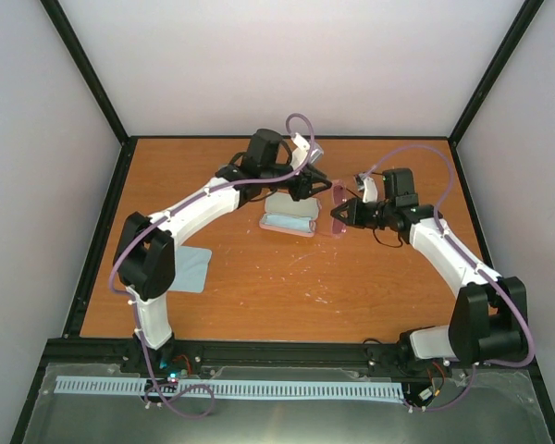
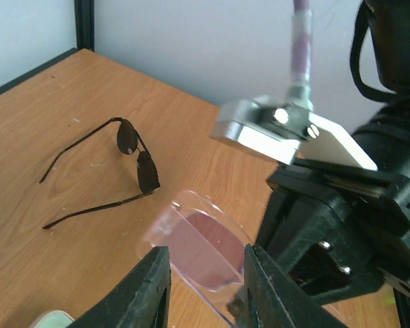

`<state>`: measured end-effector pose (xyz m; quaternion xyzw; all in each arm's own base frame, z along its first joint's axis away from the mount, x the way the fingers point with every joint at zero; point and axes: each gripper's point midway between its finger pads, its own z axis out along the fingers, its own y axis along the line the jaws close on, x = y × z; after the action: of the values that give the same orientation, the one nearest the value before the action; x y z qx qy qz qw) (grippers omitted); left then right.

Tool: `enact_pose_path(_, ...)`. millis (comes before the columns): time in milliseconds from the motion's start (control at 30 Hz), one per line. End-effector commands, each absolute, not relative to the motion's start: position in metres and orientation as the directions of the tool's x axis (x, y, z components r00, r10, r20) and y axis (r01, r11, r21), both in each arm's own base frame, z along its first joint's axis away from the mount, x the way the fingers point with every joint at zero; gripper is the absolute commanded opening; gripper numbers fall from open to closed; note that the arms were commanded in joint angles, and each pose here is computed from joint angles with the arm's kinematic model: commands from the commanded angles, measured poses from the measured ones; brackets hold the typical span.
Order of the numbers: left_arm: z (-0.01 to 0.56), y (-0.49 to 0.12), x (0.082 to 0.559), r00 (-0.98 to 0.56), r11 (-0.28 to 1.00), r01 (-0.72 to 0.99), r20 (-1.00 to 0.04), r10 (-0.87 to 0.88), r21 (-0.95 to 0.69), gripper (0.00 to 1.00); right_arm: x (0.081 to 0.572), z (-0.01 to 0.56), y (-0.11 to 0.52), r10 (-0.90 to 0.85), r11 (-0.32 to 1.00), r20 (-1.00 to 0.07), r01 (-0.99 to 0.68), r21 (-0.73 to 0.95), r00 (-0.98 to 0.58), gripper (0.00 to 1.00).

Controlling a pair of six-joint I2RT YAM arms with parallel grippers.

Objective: Organize the sunglasses
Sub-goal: Fold the sunglasses.

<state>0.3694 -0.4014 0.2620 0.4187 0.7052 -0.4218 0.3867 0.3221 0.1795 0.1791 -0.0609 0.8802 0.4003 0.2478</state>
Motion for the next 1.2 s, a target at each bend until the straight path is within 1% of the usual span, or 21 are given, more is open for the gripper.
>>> enact_pose_path(0,0.286,-0.406,0.355,-0.317,0.250,0.933,-0.921,0.226,-0.259,0.32,0.337,0.201,0.192,0.094,0.630,-0.534,-0.365,0.685,-0.840,0.03)
enact_pose_path(167,0.271,-0.405,0.351,-0.328,0.254,0.930,-0.912,0.247,-0.265,0.32,0.347,0.215,0.199,0.111,0.591,-0.556,-0.395,0.703,-0.823,0.03)
enact_pose_path(333,0.249,-0.401,0.355,-0.332,0.289,0.924,-0.901,0.281,-0.250,0.33,0.344,0.225,0.206,0.089,0.544,-0.559,-0.430,0.721,-0.824,0.03)
enact_pose_path(400,0.241,-0.400,0.360,-0.330,0.317,0.919,-0.897,0.293,-0.234,0.37,0.341,0.225,0.206,0.083,0.537,-0.555,-0.432,0.724,-0.828,0.03)
enact_pose_path(433,0.238,-0.398,0.364,-0.327,0.335,0.915,-0.896,0.300,-0.222,0.41,0.340,0.225,0.206,0.083,0.538,-0.553,-0.430,0.725,-0.829,0.03)
enact_pose_path(467,0.235,-0.395,0.369,-0.329,0.359,0.909,-0.894,0.304,-0.213,0.49,0.339,0.225,0.205,0.086,0.542,-0.554,-0.428,0.724,-0.828,0.03)
enact_pose_path(500,0.234,-0.390,0.376,-0.337,0.392,0.896,-0.892,0.300,-0.206,0.52,0.340,0.223,0.202,0.093,0.560,-0.552,-0.415,0.717,-0.829,0.03)
enact_pose_path(567,0.242,-0.369,0.396,-0.359,0.458,0.864,-0.895,0.264,-0.211,0.54,0.345,0.212,0.191,0.122,0.619,-0.537,-0.359,0.699,-0.835,0.03)
enact_pose_path(600,0.249,-0.355,0.405,-0.368,0.487,0.846,-0.898,0.239,-0.217,0.53,0.348,0.208,0.184,0.144,0.640,-0.526,-0.327,0.695,-0.838,0.03)
enact_pose_path(633,0.256,-0.338,0.414,-0.373,0.518,0.828,-0.902,0.218,-0.217,0.50,0.351,0.204,0.178,0.167,0.652,-0.516,-0.299,0.697,-0.840,0.03)
enact_pose_path(700,0.265,-0.311,0.420,-0.365,0.550,0.810,-0.909,0.202,-0.203,0.37,0.357,0.200,0.171,0.200,0.666,-0.511,-0.266,0.696,-0.836,0.03)
enact_pose_path(767,0.267,-0.300,0.404,-0.334,0.522,0.835,-0.915,0.228,-0.175,0.24,0.367,0.197,0.170,0.215,0.675,-0.510,-0.251,0.694,-0.833,0.03)
enact_pose_path(833,0.260,-0.296,0.379,-0.309,0.482,0.862,-0.915,0.259,-0.155,0.15,0.376,0.197,0.174,0.211,0.664,-0.501,-0.254,0.704,-0.839,0.03)
enact_pose_path(867,0.249,-0.292,0.366,-0.328,0.469,0.867,-0.902,0.282,-0.168,0.11,0.381,0.197,0.176,0.209,0.661,-0.498,-0.254,0.706,-0.842,0.03)
enact_pose_path(933,0.234,-0.293,0.340,-0.334,0.426,0.887,-0.885,0.325,-0.178,0.08,0.390,0.202,0.179,0.207,0.657,-0.507,-0.265,0.706,-0.837,0.03)
enact_pose_path(1000,0.224,-0.299,0.312,-0.304,0.376,0.913,-0.879,0.368,-0.159,0.07,0.395,0.203,0.182,0.192,0.659,-0.505,-0.271,0.702,-0.842,0.03)
enact_pose_path(1100,0.226,-0.321,0.274,-0.242,0.271,0.952,-0.886,0.396,-0.139,0.07,0.395,0.203,0.188,0.160,0.662,-0.504,-0.287,0.693,-0.849,0.03)
enact_pose_path(1167,0.227,-0.332,0.260,-0.227,0.227,0.963,-0.887,0.401,-0.144,0.07,0.393,0.203,0.190,0.153,0.659,-0.504,-0.292,0.693,-0.850,0.03)
